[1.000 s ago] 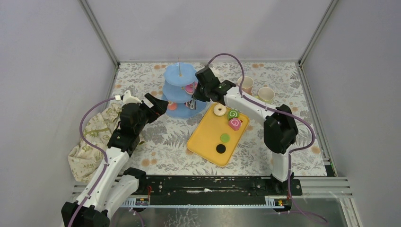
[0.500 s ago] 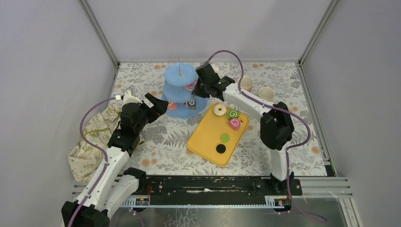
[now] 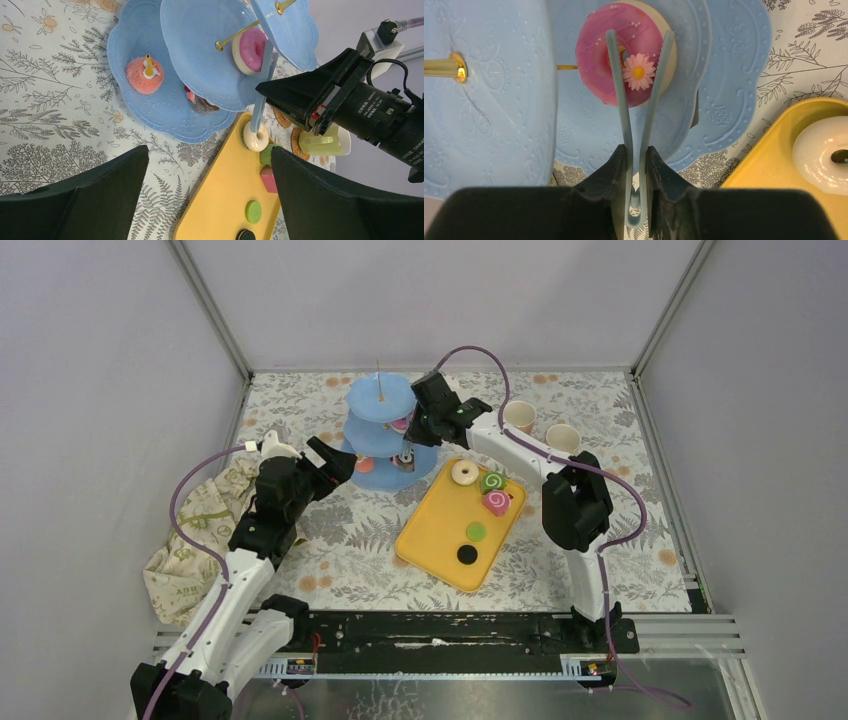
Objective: Serve the afternoon tea
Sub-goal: Place the desert on the desert table.
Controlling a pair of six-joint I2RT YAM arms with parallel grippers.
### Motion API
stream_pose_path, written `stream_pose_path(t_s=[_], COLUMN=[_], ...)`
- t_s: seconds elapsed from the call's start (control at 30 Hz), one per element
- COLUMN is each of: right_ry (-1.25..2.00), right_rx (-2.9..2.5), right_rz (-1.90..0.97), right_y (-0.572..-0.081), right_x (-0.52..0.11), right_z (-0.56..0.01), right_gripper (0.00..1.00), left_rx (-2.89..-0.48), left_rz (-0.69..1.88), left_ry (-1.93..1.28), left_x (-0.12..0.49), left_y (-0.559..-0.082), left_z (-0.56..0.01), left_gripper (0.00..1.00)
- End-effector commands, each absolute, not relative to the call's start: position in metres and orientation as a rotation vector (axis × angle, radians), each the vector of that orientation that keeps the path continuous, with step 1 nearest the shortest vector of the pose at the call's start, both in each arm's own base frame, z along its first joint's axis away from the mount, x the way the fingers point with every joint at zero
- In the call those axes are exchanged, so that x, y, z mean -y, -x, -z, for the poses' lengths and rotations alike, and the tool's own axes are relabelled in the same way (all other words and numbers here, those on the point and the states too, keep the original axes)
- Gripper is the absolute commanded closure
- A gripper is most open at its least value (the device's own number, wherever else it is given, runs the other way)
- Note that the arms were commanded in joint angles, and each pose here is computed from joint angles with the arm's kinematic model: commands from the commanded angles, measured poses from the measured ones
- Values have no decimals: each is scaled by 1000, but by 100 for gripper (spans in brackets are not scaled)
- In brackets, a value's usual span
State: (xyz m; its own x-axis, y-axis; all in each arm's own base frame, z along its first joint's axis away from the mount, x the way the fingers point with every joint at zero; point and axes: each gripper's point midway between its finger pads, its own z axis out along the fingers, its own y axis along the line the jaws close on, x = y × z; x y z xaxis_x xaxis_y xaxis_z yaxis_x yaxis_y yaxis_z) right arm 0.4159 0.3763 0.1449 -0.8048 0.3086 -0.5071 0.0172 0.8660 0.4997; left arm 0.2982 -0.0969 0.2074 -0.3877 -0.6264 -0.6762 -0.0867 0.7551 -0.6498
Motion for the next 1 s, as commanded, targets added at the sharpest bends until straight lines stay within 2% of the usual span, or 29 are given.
stream_pose_path(t_s=[0.0,0.17,0.33,0.97], right_ry=[-214,-211,-210,-214], right_rx=[-2380,-2381,-2376,-2370], right_rz=[-703,-711,-717,-724], right_y=[-426,-426,-426,-423], right_x=[-382,-382,-383,-380], right_z=[-172,-172,-175,-179], right_gripper=[76,68,65,63], left_rx=[-1850,-1851,-1849,-1839], left_rz=[670,669,670,668], left_ry=[520,522,520,520], left_x=[100,100,100,99], left_y=[-304,-303,-304,-303], left_z=[-225,-224,-225,-227], left_gripper=[0,0,0,0])
